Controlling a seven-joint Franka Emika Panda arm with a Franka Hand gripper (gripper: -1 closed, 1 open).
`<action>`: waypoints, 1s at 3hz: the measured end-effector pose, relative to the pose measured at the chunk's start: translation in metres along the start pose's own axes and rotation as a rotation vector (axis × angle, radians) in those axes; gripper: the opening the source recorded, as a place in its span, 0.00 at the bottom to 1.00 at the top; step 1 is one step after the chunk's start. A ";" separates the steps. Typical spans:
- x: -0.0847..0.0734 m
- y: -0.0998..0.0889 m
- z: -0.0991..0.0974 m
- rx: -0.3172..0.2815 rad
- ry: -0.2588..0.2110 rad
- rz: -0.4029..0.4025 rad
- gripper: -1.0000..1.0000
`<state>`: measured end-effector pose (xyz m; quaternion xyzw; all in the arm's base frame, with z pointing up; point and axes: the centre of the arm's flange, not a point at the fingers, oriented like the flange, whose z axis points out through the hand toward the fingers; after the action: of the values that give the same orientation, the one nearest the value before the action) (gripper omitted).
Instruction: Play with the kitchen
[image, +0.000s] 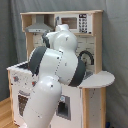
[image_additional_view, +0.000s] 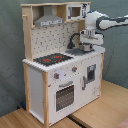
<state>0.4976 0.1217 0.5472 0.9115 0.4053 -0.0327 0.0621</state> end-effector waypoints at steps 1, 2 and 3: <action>0.007 0.011 0.011 0.014 0.009 -0.024 0.00; 0.015 0.019 0.017 0.026 0.013 -0.037 0.00; 0.023 0.025 0.019 0.036 0.018 -0.044 0.00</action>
<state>0.5316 0.1191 0.5285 0.9035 0.4253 -0.0329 0.0415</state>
